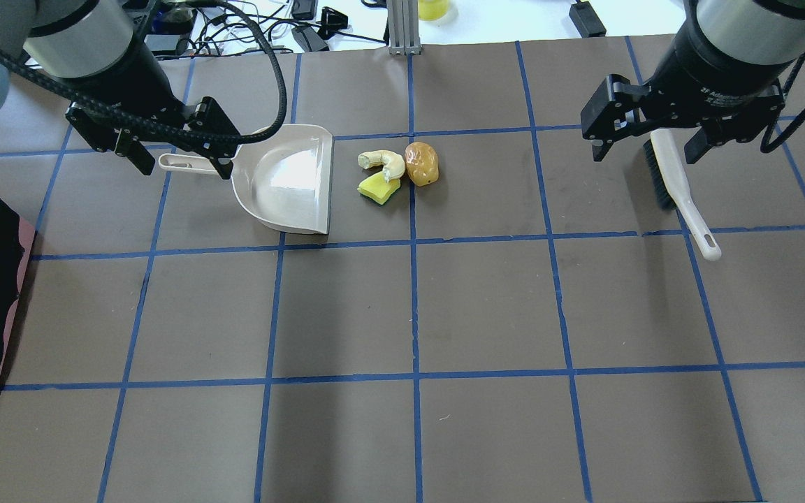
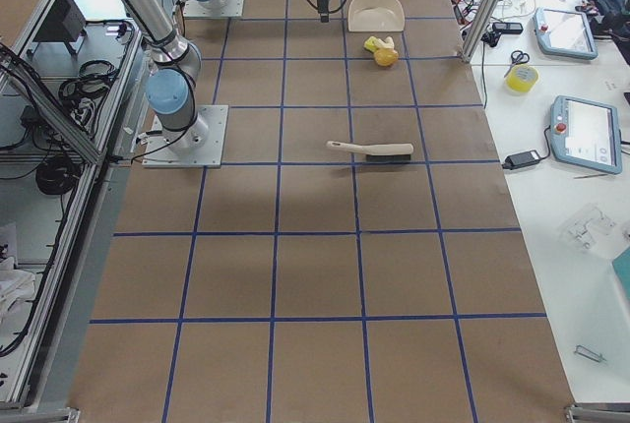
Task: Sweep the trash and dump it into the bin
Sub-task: 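Lower the left gripper to the dustpan handle while the right descends to the brush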
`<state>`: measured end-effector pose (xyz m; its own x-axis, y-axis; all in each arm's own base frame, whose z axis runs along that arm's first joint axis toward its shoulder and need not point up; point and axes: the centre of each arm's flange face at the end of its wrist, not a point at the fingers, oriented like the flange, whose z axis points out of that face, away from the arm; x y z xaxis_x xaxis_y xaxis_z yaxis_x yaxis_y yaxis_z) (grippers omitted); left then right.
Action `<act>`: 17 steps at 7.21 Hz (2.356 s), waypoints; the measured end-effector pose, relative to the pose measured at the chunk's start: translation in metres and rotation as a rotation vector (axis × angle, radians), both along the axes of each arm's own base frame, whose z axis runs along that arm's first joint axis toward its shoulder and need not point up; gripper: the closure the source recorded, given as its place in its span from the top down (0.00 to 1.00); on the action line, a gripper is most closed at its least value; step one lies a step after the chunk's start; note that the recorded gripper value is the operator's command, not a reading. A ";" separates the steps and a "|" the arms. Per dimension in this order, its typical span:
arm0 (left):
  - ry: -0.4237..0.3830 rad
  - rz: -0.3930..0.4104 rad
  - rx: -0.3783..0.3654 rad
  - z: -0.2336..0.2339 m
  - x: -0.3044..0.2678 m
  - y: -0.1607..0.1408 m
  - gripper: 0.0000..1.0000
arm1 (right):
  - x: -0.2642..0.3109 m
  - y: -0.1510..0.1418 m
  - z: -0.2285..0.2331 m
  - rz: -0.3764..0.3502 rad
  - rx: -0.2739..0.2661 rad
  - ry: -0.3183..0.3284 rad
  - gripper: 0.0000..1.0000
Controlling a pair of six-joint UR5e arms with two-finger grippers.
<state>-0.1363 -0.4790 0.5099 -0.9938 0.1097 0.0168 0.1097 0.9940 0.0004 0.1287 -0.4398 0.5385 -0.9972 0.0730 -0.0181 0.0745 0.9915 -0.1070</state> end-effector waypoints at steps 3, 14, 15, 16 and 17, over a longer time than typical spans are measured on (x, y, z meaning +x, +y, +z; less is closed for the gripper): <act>0.006 0.144 0.015 -0.007 -0.002 0.000 1.00 | 0.000 0.000 0.000 -0.001 -0.001 -0.001 1.00; -0.019 -1.019 -0.019 -0.132 0.098 -0.115 1.00 | -0.119 -0.095 -0.137 0.131 0.233 0.100 1.00; -0.046 -1.144 0.013 -0.150 0.108 -0.133 1.00 | -0.153 -0.109 -0.160 0.155 0.238 0.094 1.00; -0.062 -1.271 0.036 -0.162 0.115 -0.152 1.00 | -0.178 -0.115 -0.186 0.170 0.245 0.086 1.00; -0.061 -1.389 0.054 -0.174 0.121 -0.169 1.00 | -0.194 -0.115 -0.215 0.186 0.246 0.082 1.00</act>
